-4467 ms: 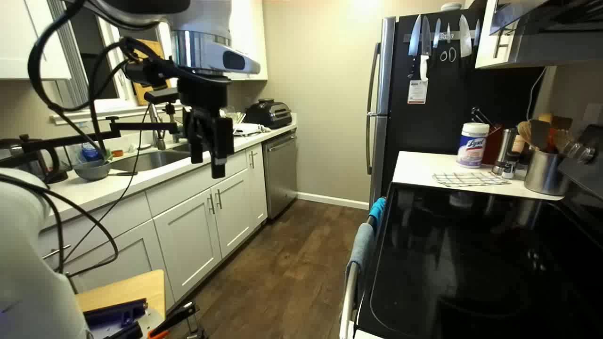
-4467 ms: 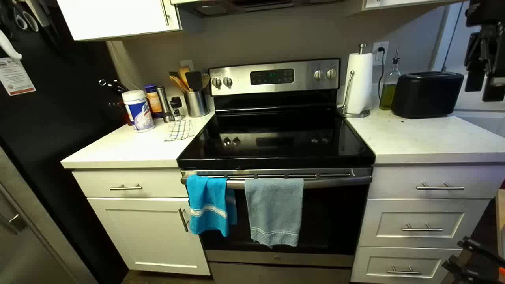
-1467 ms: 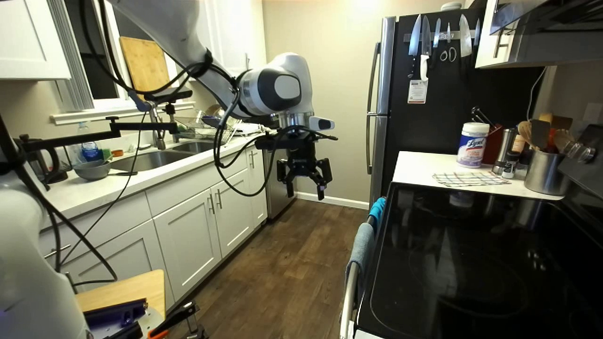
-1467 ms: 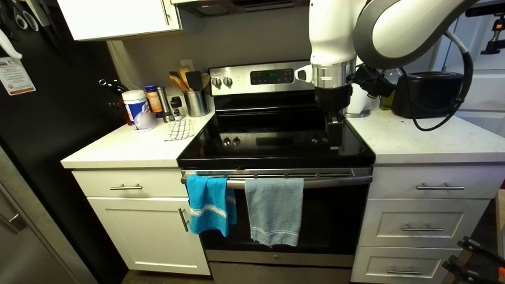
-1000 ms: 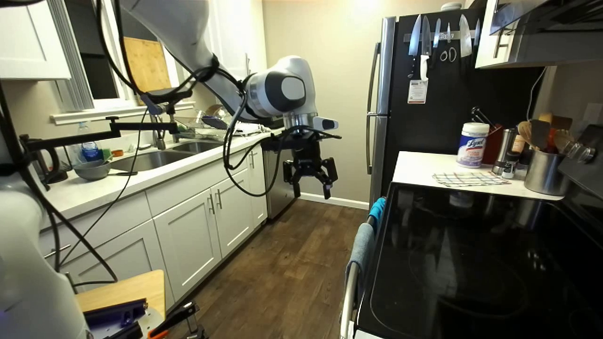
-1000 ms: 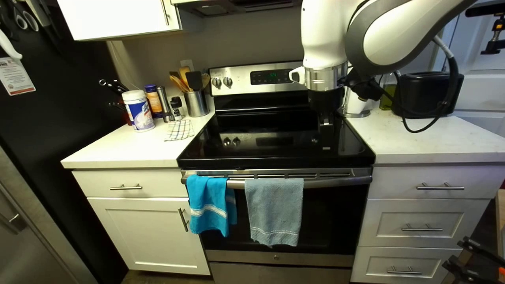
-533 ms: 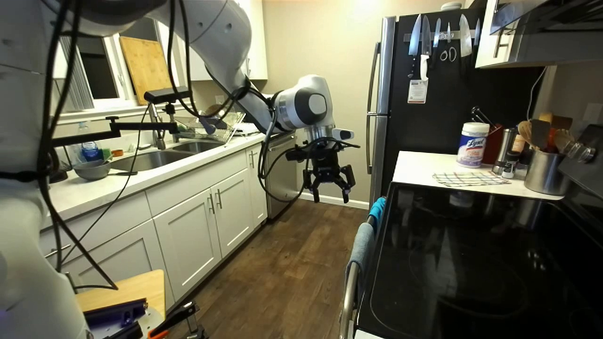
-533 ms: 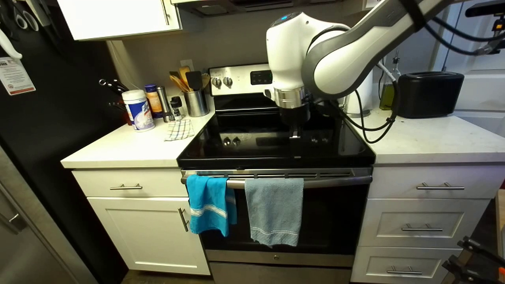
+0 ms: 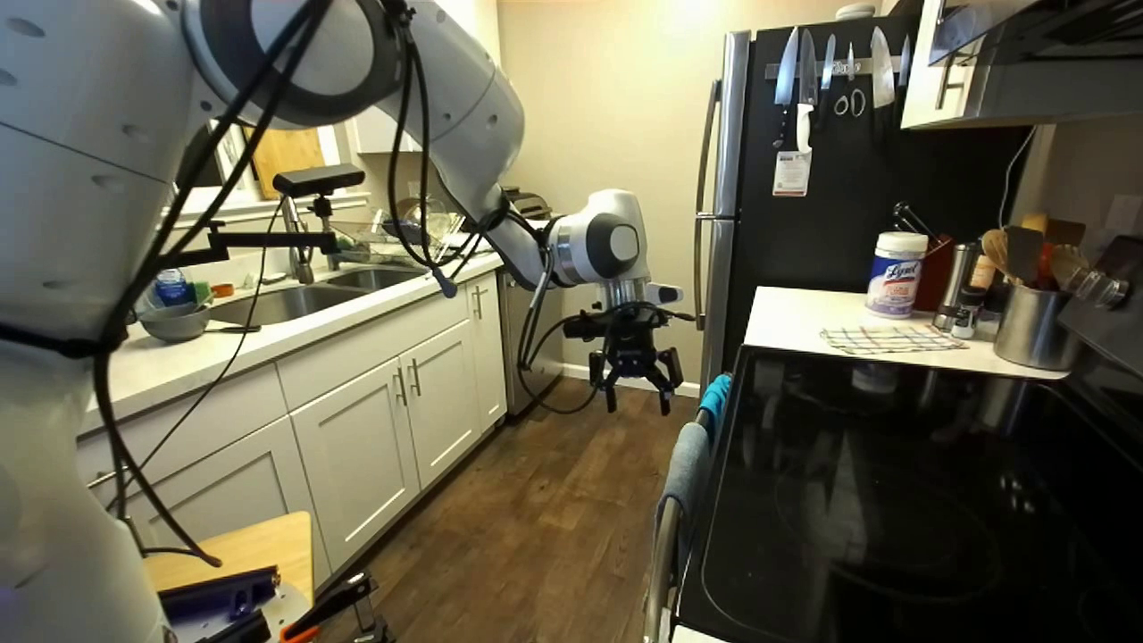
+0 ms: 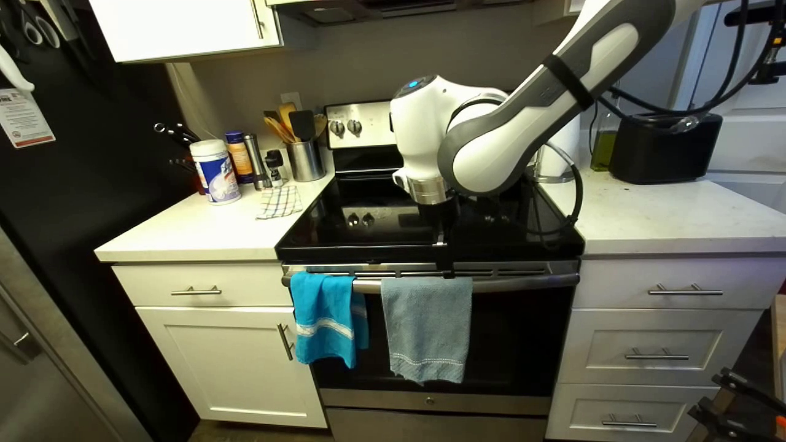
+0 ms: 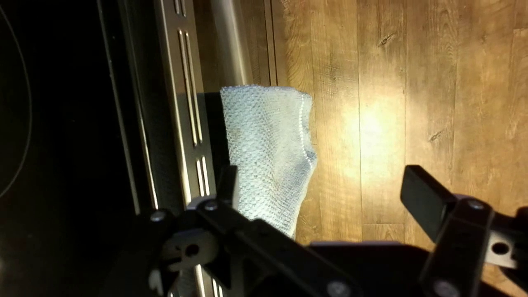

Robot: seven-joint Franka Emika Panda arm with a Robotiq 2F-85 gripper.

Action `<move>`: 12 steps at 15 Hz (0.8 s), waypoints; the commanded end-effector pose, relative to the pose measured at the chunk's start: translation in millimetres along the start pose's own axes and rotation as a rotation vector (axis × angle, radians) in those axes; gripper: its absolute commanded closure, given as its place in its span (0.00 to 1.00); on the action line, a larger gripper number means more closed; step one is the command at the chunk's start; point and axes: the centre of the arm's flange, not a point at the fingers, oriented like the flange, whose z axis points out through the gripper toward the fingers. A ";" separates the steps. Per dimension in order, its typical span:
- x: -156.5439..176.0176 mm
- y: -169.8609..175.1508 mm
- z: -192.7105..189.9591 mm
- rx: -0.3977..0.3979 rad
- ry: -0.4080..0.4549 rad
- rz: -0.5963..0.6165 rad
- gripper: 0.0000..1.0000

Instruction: Pick up the light blue towel and put it on the hob of the stove

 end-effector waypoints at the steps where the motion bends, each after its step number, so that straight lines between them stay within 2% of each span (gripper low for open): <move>1: 21.8 0.0 27.6 -0.020 0.024 -0.031 0.00; 6: 46.2 2.3 48.4 -0.058 0.044 -0.047 0.00; 12: 57.5 10.7 41.1 -0.104 0.052 -0.055 0.00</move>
